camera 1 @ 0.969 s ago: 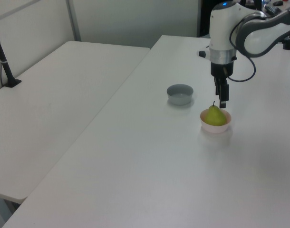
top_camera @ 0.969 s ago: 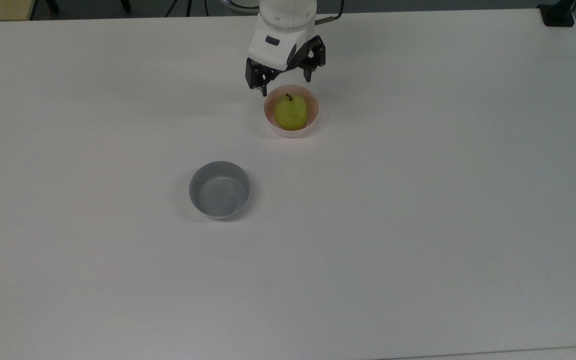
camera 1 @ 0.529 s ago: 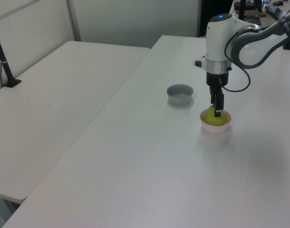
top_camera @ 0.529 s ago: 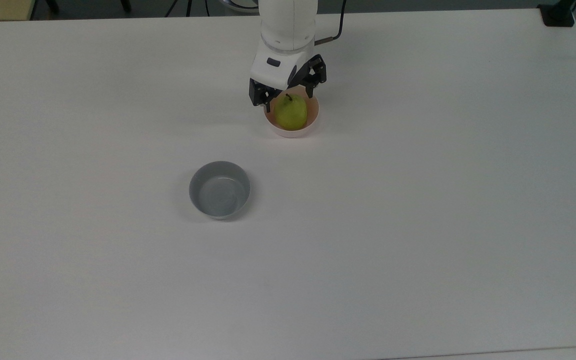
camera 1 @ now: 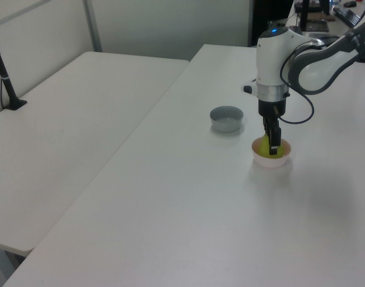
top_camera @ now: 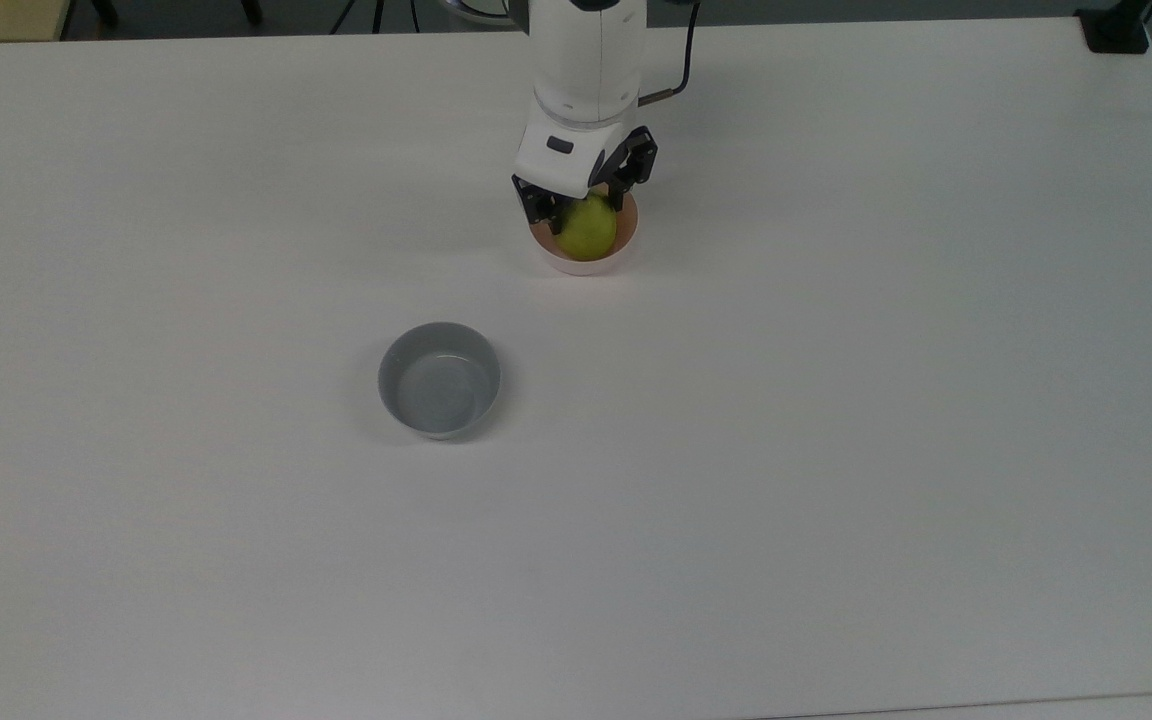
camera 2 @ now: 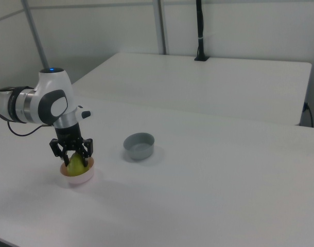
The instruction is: Pick up a pear from the bowl
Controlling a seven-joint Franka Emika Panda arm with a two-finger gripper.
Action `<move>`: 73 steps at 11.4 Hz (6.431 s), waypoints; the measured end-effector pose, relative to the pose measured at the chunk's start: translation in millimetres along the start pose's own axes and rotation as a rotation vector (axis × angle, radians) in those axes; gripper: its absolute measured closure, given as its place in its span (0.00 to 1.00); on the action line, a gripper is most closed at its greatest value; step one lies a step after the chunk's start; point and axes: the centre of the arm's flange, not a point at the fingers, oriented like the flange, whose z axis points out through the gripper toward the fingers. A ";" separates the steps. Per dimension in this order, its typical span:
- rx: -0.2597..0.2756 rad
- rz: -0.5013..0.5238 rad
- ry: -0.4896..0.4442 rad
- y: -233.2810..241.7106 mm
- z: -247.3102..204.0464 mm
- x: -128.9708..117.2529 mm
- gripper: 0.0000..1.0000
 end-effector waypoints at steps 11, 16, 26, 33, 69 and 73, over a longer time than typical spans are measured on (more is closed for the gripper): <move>-0.016 0.002 0.028 1.6 -22.2 2.0 0.33; -0.037 0.037 0.026 14.3 -72.4 -7.5 0.33; -0.078 0.189 0.008 200.7 -114.6 -121.1 0.33; -0.102 0.231 0.046 302.4 -66.2 -173.7 0.33; -0.014 0.393 0.101 172.4 -264.2 -71.4 0.00; 0.039 0.400 0.138 170.8 -269.9 -65.3 0.00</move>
